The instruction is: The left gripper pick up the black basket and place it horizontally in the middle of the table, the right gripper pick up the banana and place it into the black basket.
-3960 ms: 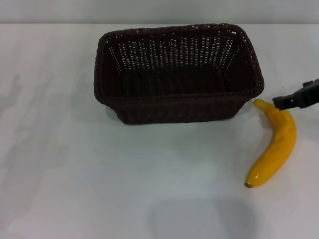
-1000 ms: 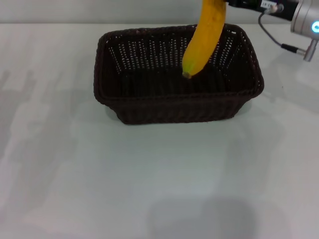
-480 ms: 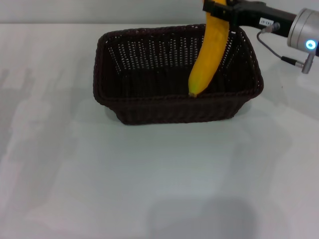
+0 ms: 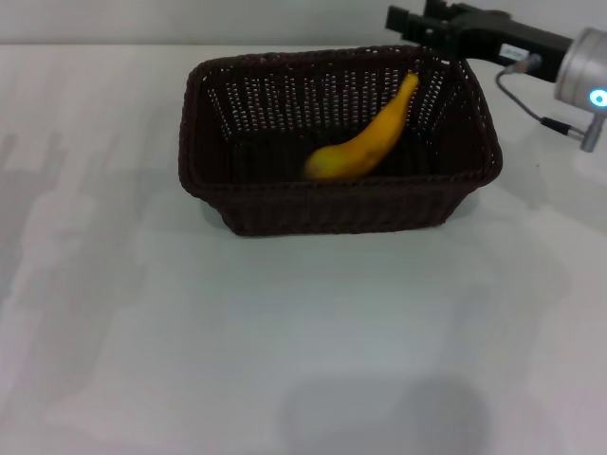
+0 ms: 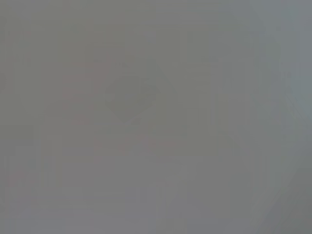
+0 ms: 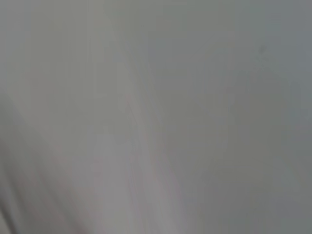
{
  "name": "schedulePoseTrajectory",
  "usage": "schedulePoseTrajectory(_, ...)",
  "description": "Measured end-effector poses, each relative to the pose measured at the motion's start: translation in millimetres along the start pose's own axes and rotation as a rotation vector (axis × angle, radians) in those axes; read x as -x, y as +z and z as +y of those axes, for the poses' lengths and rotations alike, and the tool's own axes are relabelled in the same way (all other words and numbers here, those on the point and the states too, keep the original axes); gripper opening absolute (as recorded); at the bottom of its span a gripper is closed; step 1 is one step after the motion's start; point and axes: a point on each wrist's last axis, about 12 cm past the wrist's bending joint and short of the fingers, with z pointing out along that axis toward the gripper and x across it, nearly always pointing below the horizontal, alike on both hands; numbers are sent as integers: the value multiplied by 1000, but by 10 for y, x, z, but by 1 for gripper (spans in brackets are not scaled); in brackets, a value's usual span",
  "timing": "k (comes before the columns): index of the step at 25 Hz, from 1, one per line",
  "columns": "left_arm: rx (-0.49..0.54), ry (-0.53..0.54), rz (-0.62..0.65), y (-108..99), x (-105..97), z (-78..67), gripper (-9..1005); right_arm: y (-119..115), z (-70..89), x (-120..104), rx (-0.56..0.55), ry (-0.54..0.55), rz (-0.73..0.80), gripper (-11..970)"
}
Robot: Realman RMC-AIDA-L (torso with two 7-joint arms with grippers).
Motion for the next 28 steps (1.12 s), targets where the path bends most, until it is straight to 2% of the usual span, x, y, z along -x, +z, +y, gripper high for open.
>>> schedulePoseTrajectory(4,5,3,3,-13,1,14,721,-247,-74,-11,-24,30,-127,768)
schedulePoseTrajectory(7,12,6,7,-18,-3,24,721,-499,-146,-27,-65,3,-247,766)
schedulePoseTrajectory(14,22,15,15,-34,-11,43,722,-1096,-289,-371,-283,-189,-444,762)
schedulePoseTrajectory(19,35,78,16,-111,-18,74,722,-1469,-335,-691,-493,-389,-435,764)
schedulePoseTrajectory(21,34,117,16,-125,-26,69,723,-1577,-347,-806,-567,-431,-410,765)
schedulePoseTrajectory(23,20,158,11,-145,-29,50,723,-1654,-352,-906,-633,-468,-381,766)
schedulePoseTrajectory(26,2,184,5,-171,-51,12,723,-1706,-356,-979,-681,-468,-364,768)
schedulePoseTrajectory(28,2,183,7,-173,-61,6,767,-1734,-358,-1023,-704,-450,-357,769)
